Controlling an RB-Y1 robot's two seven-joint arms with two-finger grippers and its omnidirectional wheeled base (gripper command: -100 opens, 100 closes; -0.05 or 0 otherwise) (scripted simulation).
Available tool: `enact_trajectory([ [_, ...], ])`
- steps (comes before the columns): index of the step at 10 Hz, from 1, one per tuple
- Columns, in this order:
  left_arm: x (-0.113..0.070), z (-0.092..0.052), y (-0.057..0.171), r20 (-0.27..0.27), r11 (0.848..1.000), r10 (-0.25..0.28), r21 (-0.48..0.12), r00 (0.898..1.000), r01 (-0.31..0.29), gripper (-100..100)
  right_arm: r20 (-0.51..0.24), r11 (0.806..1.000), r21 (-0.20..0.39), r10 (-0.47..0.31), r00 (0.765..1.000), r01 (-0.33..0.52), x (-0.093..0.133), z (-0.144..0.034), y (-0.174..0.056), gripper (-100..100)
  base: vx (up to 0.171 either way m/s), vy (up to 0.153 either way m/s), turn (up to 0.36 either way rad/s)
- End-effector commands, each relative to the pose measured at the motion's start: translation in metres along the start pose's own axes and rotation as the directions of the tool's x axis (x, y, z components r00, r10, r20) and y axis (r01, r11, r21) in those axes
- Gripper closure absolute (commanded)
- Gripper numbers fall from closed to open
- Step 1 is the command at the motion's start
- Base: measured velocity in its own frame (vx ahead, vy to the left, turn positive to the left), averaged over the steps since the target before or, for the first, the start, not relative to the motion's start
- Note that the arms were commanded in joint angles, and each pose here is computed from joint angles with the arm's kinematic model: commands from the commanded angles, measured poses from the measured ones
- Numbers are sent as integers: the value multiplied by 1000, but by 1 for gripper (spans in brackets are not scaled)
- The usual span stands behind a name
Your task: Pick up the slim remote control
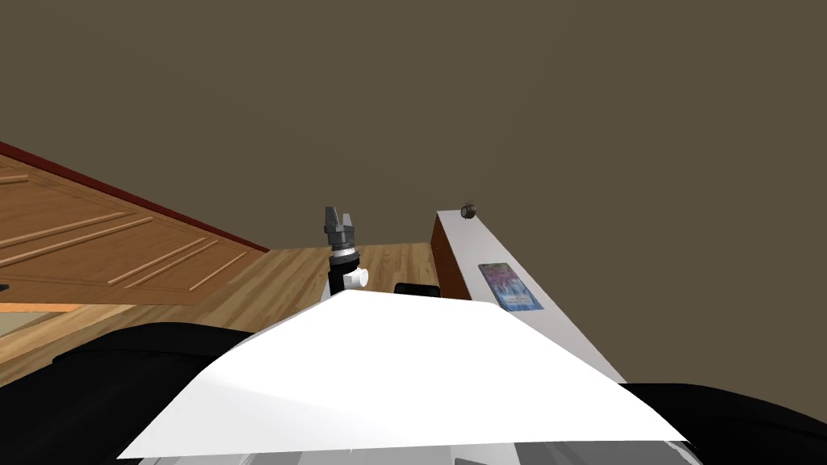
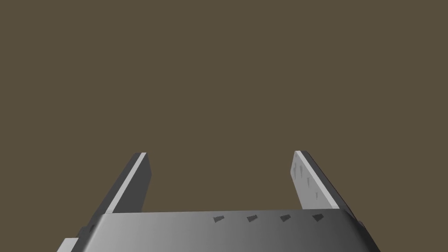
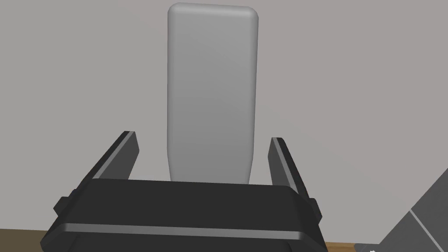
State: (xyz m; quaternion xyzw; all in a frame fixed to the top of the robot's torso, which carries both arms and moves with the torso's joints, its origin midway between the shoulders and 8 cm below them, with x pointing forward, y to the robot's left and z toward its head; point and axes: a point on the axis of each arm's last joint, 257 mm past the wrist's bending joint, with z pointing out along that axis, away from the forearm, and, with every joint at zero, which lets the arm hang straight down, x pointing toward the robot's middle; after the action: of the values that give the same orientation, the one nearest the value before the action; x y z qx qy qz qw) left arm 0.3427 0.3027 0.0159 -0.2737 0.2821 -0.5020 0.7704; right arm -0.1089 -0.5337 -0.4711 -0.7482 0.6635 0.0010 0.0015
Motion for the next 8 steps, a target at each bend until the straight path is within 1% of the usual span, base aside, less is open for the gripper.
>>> enact_trajectory([
  [1,0,0,0,0,1000,0,0,1000,0,0,0,1000,0,0,1000,0,0,0,0,-100,-34,-2,38],
  [2,0,0,0,0,1000,0,0,1000,0,0,0,1000,0,2,1000,-2,0,1,0,100,-6,-1,-11],
  [6,0,0,0,0,1000,0,0,1000,0,0,0,1000,-1,2,1000,-2,0,0,1,100,0,0,0],
  [7,0,0,0,0,1000,0,0,1000,0,0,0,1000,-1,2,1000,-2,0,0,1,0,0,0,0],
  [8,0,0,0,0,1000,0,0,1000,0,0,1,1000,-3,-21,1000,21,2,-7,-2,100,47,7,-245],
])
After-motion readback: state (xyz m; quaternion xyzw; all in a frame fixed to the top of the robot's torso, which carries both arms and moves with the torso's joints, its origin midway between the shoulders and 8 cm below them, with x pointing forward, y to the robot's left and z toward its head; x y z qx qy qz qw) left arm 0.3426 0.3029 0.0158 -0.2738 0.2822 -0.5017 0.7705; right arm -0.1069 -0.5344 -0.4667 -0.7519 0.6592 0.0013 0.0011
